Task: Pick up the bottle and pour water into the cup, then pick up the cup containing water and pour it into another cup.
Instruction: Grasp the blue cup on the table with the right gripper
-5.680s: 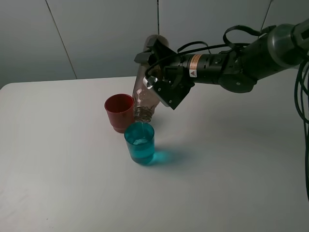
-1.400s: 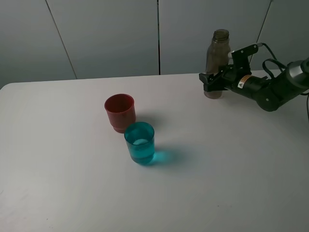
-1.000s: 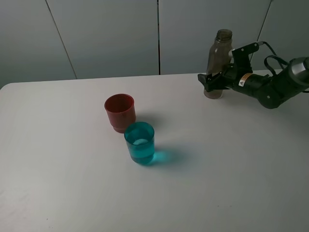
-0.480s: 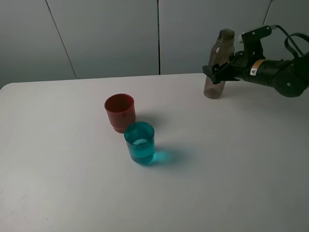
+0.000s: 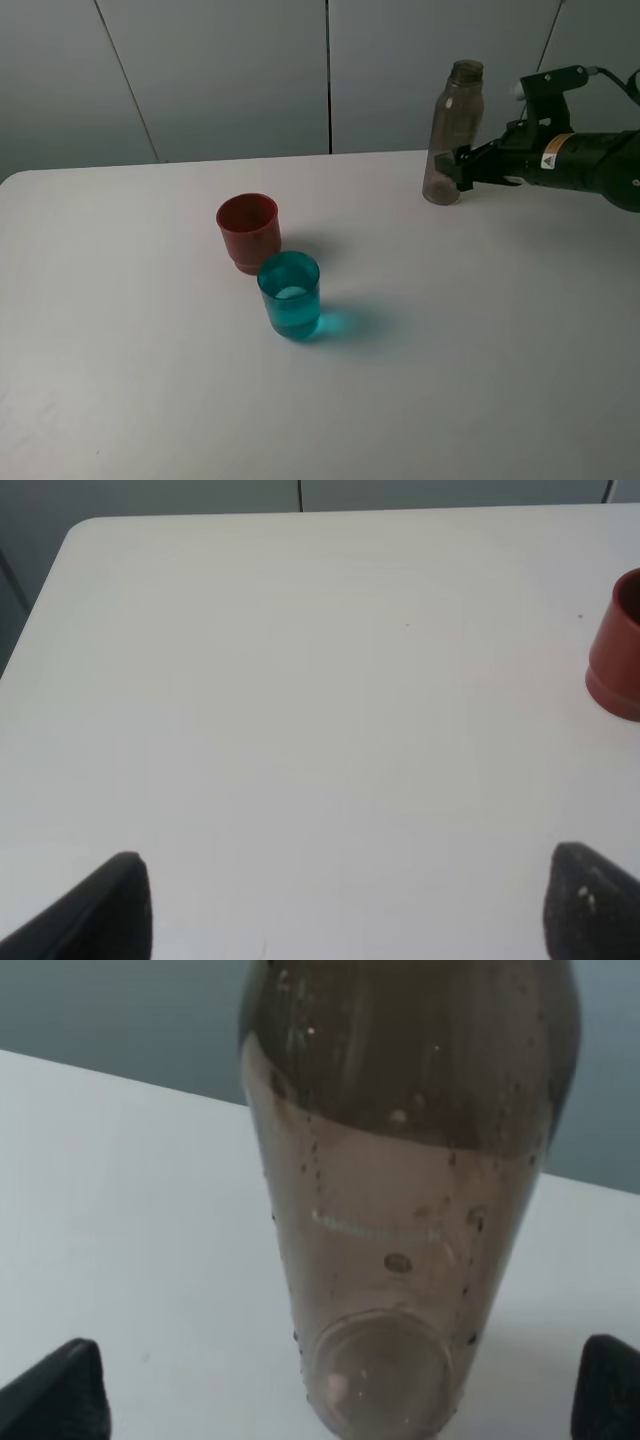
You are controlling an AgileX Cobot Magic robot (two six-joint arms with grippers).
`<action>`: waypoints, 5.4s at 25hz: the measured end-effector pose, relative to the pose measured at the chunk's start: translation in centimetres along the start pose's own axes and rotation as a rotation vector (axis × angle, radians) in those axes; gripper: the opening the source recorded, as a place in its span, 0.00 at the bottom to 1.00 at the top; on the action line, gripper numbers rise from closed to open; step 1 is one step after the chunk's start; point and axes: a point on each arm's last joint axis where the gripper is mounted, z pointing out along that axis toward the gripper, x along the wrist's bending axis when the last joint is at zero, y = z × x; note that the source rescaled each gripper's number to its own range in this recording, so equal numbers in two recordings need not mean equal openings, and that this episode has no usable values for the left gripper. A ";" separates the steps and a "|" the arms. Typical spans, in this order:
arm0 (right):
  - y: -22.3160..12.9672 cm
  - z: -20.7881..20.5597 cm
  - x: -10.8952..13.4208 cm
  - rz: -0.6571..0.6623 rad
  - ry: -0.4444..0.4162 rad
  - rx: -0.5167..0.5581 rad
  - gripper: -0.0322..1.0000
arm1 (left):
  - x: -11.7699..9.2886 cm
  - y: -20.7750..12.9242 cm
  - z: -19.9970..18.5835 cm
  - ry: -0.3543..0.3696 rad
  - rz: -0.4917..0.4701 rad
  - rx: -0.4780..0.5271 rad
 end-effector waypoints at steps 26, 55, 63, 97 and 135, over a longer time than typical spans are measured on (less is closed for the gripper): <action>0.0 -9.4 5.7 -0.182 0.079 -0.026 1.00 | 0.0 0.0 0.0 0.000 0.006 0.000; -2.8 -10.3 11.7 -0.226 0.466 -0.095 1.00 | 0.0 0.0 0.0 0.000 0.002 0.000; -5.9 -8.8 14.8 -0.215 0.592 0.029 1.00 | 0.0 0.0 0.0 0.000 0.002 0.000; -7.8 -7.5 18.2 -0.224 0.599 0.113 1.00 | 0.0 0.0 0.0 0.000 0.002 0.000; -7.8 -5.7 19.3 -0.254 0.686 0.159 1.00 | 0.0 0.0 0.0 0.000 0.002 0.000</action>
